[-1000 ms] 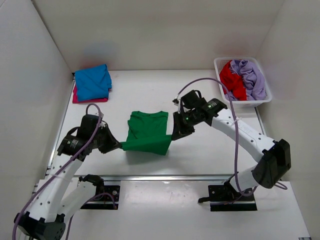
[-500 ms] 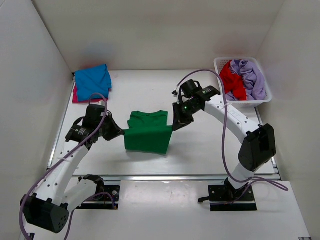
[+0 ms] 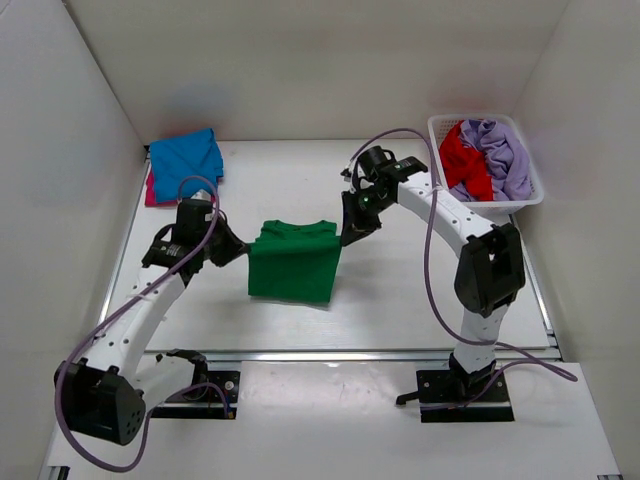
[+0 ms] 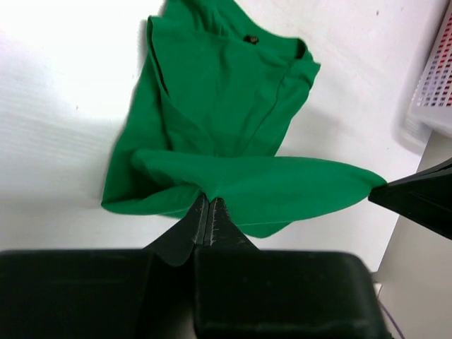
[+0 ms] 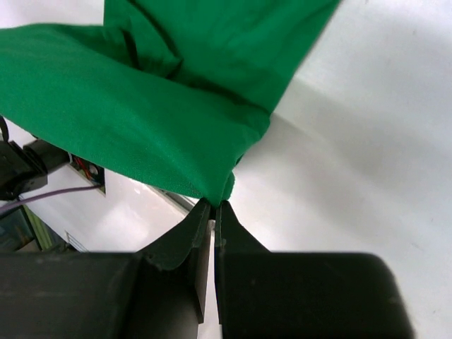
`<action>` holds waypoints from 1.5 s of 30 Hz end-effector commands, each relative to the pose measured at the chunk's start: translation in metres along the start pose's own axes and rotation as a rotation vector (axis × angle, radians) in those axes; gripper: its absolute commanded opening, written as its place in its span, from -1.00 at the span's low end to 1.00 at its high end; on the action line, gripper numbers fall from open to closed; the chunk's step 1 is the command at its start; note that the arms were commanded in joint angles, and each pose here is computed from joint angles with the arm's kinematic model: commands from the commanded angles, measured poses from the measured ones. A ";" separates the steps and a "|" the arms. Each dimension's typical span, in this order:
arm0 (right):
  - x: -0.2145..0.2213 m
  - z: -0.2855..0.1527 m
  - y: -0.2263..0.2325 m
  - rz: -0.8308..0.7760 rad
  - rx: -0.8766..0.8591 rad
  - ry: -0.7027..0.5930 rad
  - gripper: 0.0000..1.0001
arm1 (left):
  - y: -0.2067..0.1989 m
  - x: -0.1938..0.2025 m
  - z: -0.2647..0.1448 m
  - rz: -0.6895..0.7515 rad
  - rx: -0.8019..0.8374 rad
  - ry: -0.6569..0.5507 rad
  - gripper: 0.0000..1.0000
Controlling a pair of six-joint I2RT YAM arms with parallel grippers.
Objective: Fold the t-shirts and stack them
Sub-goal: Fold the long partially folded tshirt into a neat square
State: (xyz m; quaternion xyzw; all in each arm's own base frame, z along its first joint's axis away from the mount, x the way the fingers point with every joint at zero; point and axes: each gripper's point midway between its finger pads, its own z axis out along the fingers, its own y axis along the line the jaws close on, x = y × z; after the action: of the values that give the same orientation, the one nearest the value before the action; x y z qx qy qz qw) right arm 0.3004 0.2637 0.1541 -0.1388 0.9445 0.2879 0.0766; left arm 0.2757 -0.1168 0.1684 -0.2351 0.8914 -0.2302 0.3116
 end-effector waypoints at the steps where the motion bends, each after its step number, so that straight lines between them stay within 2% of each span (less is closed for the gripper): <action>1: -0.022 -0.003 -0.002 -0.023 -0.003 -0.035 -1.00 | -0.004 -0.025 0.007 -0.014 0.010 -0.089 -1.00; 9: -0.054 0.005 -0.024 0.017 0.006 -0.059 -1.00 | -0.014 -0.042 0.036 -0.027 0.039 -0.096 -1.00; 15: -0.076 0.022 -0.047 0.039 0.015 -0.070 -1.00 | -0.015 -0.050 0.073 -0.049 0.040 -0.079 -1.00; 23: -0.116 0.043 -0.063 0.037 0.006 -0.108 -0.99 | -0.018 -0.061 0.105 -0.130 0.088 -0.093 -1.00; 31: -0.143 0.060 -0.067 0.009 0.000 -0.114 -1.00 | 0.003 -0.058 0.125 -0.154 0.042 -0.072 -1.00; 35: -0.150 0.071 -0.067 -0.013 -0.015 -0.123 -1.00 | 0.012 -0.061 0.135 -0.156 0.036 -0.108 -1.00; 36: -0.152 0.076 -0.062 -0.046 -0.018 -0.126 -0.98 | 0.015 -0.059 0.138 -0.157 0.026 -0.106 -0.96; 38: -0.159 0.076 -0.057 -0.072 -0.018 -0.145 -0.98 | 0.014 -0.070 0.142 -0.165 0.056 -0.157 -0.74; 39: -0.167 0.076 -0.055 -0.096 -0.017 -0.169 -0.85 | 0.005 -0.079 0.142 -0.167 0.097 -0.189 -0.54; 43: -0.193 0.076 -0.040 -0.152 -0.002 -0.258 -0.70 | 0.006 -0.084 0.147 -0.246 0.168 -0.211 0.10; 45: -0.207 0.070 -0.032 -0.162 -0.014 -0.309 -0.62 | 0.004 -0.101 0.144 -0.309 0.246 -0.268 0.42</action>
State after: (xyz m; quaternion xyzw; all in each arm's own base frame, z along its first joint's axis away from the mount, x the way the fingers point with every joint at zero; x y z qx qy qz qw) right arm 0.4906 0.3079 0.0890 -0.1521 0.9271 0.2957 0.1731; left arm 0.4167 -0.1043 0.0790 -0.3389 0.8202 -0.2897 0.3584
